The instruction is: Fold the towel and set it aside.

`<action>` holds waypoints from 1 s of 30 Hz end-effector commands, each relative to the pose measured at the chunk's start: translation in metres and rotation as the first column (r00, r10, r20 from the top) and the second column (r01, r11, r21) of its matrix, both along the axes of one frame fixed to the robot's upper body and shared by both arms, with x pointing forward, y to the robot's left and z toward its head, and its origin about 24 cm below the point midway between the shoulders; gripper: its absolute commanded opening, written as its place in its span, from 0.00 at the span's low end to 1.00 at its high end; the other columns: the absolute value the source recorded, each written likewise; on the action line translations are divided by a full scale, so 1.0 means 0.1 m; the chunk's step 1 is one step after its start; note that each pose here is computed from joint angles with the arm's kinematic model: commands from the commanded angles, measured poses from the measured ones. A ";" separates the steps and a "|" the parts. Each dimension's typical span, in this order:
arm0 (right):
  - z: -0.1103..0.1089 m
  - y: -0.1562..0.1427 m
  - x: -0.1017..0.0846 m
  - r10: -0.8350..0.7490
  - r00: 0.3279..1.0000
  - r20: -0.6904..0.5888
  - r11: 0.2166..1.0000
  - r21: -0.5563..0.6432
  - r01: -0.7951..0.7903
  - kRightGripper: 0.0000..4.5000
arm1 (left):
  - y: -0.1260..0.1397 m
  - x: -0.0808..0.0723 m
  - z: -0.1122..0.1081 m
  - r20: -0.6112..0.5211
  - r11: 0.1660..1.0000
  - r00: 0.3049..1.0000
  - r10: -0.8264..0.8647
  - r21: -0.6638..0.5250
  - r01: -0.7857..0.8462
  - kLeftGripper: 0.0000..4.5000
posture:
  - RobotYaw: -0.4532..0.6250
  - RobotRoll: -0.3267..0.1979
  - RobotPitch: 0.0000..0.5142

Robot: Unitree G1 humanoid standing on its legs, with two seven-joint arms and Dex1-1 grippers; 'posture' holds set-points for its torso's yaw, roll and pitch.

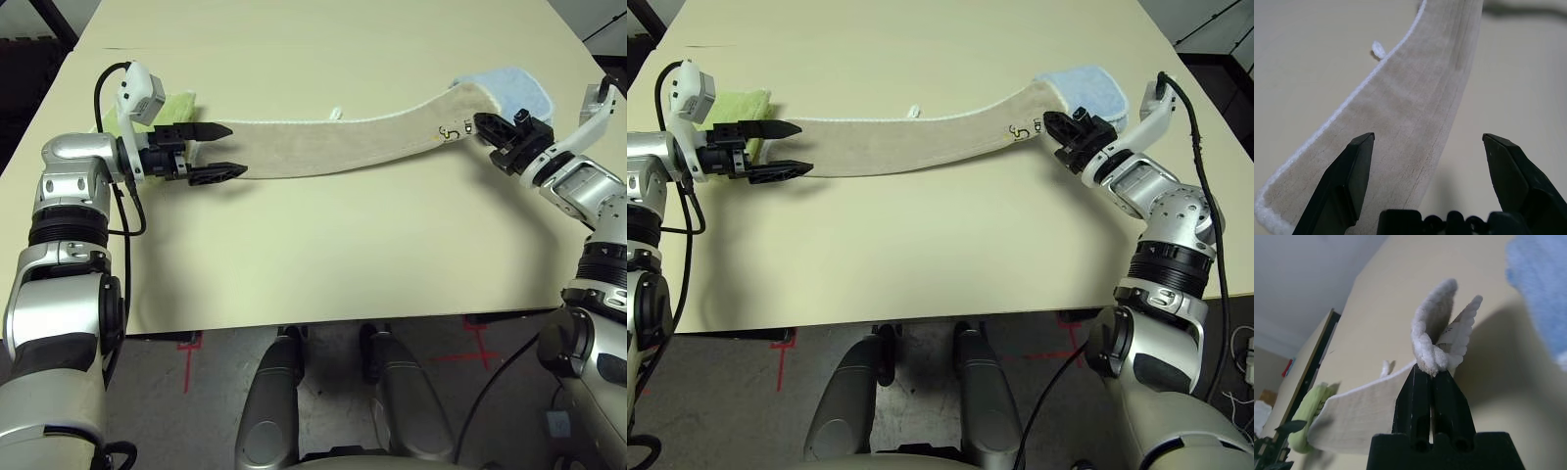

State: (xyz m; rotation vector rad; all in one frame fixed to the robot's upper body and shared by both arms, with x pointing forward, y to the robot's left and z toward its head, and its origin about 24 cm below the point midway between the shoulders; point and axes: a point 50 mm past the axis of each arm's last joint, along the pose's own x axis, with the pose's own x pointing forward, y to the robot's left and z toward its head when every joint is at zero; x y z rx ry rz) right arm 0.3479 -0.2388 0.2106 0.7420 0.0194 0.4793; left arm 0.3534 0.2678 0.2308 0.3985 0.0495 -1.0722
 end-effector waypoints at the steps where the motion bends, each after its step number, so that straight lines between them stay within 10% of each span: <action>1: 0.14 0.06 -0.03 0.047 0.997 0.064 0.998 -0.034 -0.045 0.00 | 0.02 -0.01 -0.05 -0.019 1.000 1.000 0.003 0.005 -0.003 1.00 | 0.41 0.62 0.51; 21: 0.20 0.74 -0.10 0.350 0.929 0.117 0.900 -0.318 -0.299 0.00 | 0.03 -0.01 -0.03 -0.020 1.000 1.000 0.013 0.013 -0.012 1.00 | 0.43 0.62 0.51; 30: 0.29 0.23 0.01 0.088 0.990 0.114 0.977 -0.204 -0.063 0.00 | 0.02 -0.01 -0.04 -0.018 1.000 1.000 0.014 0.010 -0.014 1.00 | 0.42 0.62 0.51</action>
